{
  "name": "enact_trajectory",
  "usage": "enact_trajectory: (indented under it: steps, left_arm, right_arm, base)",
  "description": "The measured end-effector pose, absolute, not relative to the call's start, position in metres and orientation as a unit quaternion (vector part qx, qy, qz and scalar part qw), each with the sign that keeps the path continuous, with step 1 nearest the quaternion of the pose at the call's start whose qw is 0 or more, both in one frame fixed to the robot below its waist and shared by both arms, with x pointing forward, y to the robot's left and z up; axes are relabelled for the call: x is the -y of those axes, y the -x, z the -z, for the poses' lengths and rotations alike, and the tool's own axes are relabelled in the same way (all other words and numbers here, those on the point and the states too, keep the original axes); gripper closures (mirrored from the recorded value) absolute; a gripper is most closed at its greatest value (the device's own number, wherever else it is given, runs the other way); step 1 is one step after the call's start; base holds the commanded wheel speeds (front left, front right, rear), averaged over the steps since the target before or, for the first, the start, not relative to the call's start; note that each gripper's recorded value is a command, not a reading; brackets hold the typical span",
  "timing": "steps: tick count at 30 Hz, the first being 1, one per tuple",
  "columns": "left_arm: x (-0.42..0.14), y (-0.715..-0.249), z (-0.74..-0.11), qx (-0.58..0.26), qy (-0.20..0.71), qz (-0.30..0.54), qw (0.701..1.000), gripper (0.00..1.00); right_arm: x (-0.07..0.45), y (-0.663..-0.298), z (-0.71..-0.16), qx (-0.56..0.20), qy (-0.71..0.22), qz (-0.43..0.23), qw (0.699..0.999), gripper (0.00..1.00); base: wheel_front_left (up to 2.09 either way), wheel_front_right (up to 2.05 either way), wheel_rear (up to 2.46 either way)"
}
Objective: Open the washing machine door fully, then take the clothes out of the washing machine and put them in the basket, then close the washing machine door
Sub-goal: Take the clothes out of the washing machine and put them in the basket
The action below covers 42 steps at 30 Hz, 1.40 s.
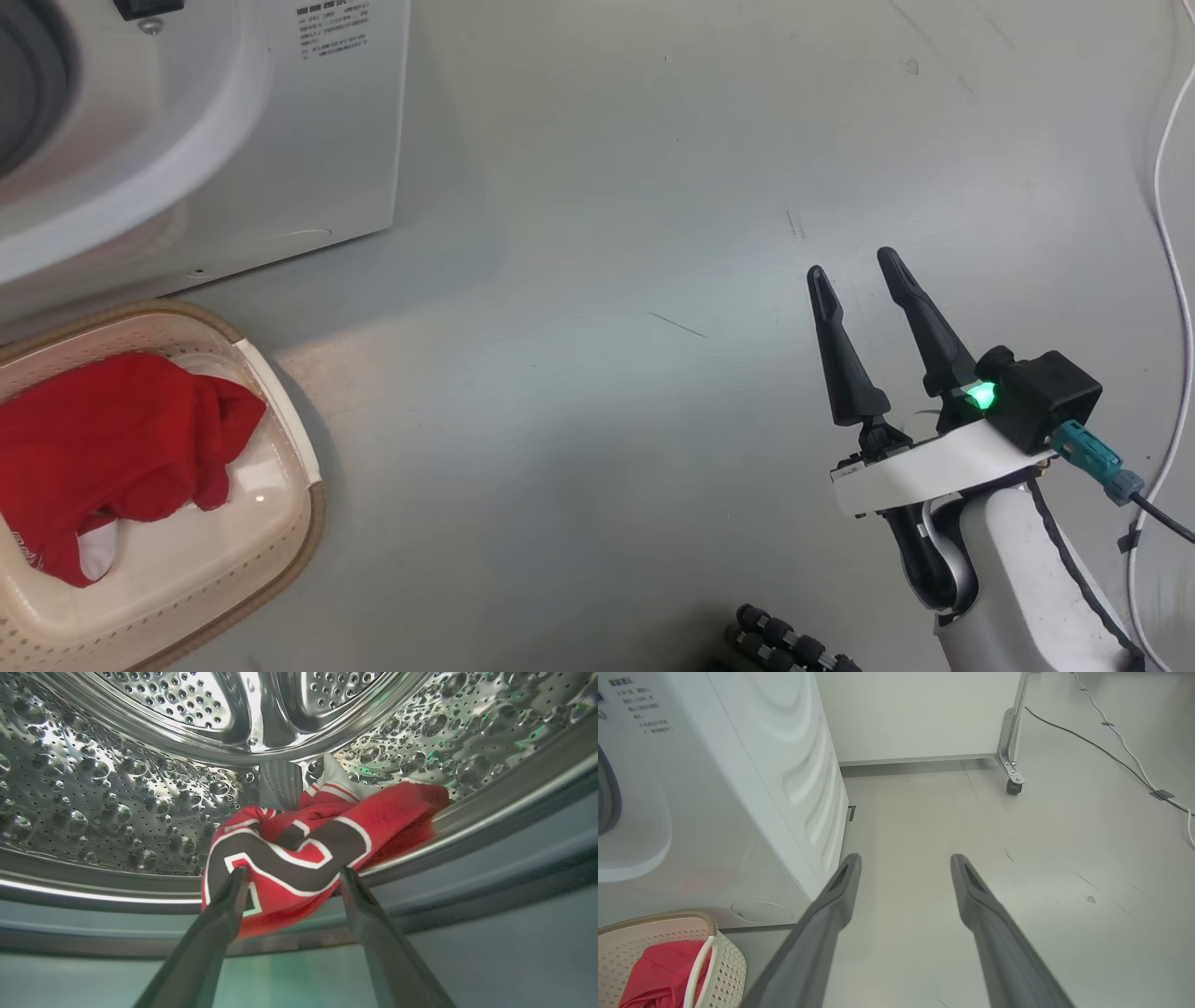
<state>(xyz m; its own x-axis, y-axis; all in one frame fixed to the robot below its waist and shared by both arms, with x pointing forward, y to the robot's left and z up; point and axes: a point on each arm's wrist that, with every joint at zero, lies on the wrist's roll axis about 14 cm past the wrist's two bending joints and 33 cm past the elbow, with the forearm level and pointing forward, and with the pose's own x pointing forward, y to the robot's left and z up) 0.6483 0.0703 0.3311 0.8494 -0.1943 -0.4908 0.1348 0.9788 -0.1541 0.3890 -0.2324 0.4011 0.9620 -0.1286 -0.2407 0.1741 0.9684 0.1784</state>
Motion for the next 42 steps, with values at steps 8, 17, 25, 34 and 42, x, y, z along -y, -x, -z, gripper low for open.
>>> enact_trajectory:
  steps: [8, 17, 25, 34, 42]
  left_arm:
    - [-0.071, -0.664, -0.339, -0.253, 0.047, 0.078, 0.963, 0.0]
    - [-0.069, -0.667, -0.328, -0.278, 0.032, 0.075, 0.957, 0.0]
    - [-0.067, -0.672, -0.323, -0.287, 0.037, 0.072, 0.954, 1.0]
    - [-0.067, -0.674, -0.322, -0.284, 0.042, 0.066, 0.956, 1.0]
    - [-0.067, -0.67, -0.343, -0.247, 0.048, 0.064, 0.966, 1.0]
  right_arm:
    - [0.233, -0.389, -0.399, -0.117, -0.099, 0.079, 0.985, 0.0]
    - [0.233, -0.389, -0.398, -0.119, -0.098, 0.078, 0.985, 0.0]
    - [0.235, -0.393, -0.398, -0.118, -0.095, 0.079, 0.985, 0.0]
    - [0.241, -0.393, -0.397, -0.117, -0.093, 0.088, 0.985, 0.0]
    - [0.241, -0.402, -0.41, -0.094, -0.091, 0.082, 0.988, 0.0]
  base:
    - [0.0, 0.0, 0.0]
    - [0.0, 0.0, 0.0]
    - [0.0, 0.0, 0.0]
    - [0.0, 0.0, 0.0]
    - [0.0, 0.0, 0.0]
